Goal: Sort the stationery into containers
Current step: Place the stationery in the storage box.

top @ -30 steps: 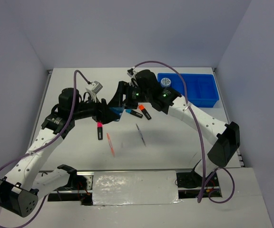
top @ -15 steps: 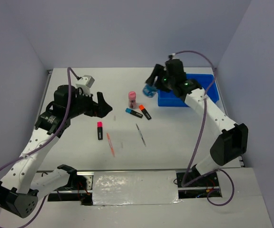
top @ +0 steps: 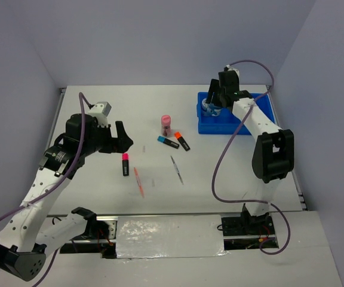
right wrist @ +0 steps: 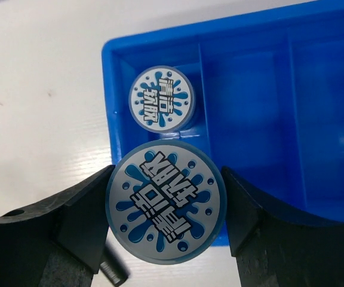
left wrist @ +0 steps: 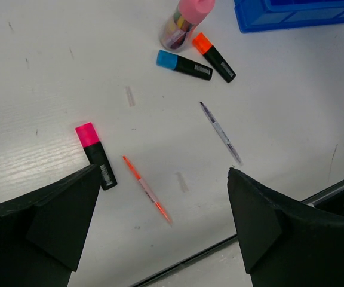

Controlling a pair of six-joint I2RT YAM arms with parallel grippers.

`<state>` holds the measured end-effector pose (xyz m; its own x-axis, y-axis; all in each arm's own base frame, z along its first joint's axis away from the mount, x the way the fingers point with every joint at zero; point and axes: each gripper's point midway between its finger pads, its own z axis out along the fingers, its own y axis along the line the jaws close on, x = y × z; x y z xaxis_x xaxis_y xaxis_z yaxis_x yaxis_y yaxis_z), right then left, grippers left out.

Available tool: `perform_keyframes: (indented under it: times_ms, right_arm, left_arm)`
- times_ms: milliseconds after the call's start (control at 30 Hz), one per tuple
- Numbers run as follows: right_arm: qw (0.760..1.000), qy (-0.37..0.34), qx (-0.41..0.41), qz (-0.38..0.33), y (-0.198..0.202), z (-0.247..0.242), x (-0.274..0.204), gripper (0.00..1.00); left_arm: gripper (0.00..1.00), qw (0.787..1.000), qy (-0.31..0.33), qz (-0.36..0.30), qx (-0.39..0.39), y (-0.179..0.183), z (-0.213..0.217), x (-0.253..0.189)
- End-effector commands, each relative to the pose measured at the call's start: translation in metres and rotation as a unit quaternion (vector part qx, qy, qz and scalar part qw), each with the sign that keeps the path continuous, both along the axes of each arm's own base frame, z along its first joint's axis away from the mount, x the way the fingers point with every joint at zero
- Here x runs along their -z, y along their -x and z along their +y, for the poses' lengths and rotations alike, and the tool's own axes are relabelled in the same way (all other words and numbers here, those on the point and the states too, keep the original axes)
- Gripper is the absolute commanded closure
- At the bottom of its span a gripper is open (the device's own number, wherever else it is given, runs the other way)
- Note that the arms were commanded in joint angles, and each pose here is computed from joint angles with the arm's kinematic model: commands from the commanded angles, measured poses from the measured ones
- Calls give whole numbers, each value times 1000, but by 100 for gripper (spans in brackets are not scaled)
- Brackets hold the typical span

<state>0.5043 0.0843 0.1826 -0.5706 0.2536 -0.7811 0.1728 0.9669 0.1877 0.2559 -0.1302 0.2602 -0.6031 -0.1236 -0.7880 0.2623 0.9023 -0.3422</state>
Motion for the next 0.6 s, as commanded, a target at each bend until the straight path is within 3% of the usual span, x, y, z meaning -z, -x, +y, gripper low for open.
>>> perform_keyframes:
  times_ms: [0, 300, 500, 533, 567]
  right_arm:
    - [997, 14, -33, -63, -29, 9, -36, 100]
    - [997, 7, -70, -24, -45, 25, 4, 100]
    - [997, 6, -73, 3, -32, 24, 29, 91]
    - [997, 6, -74, 6, -30, 25, 33, 81]
    - [997, 6, -76, 12, -26, 24, 38, 64]
  left_arm:
    - [1, 1000, 7, 0, -13, -2, 1, -2]
    - [1, 1000, 21, 0, 4, -1, -7, -6]
    - [1, 1000, 24, 4, 6, -3, -9, -2]
    - [1, 1000, 25, 3, 5, -3, -9, -3]
    - [1, 1000, 24, 4, 7, -3, -9, -2]
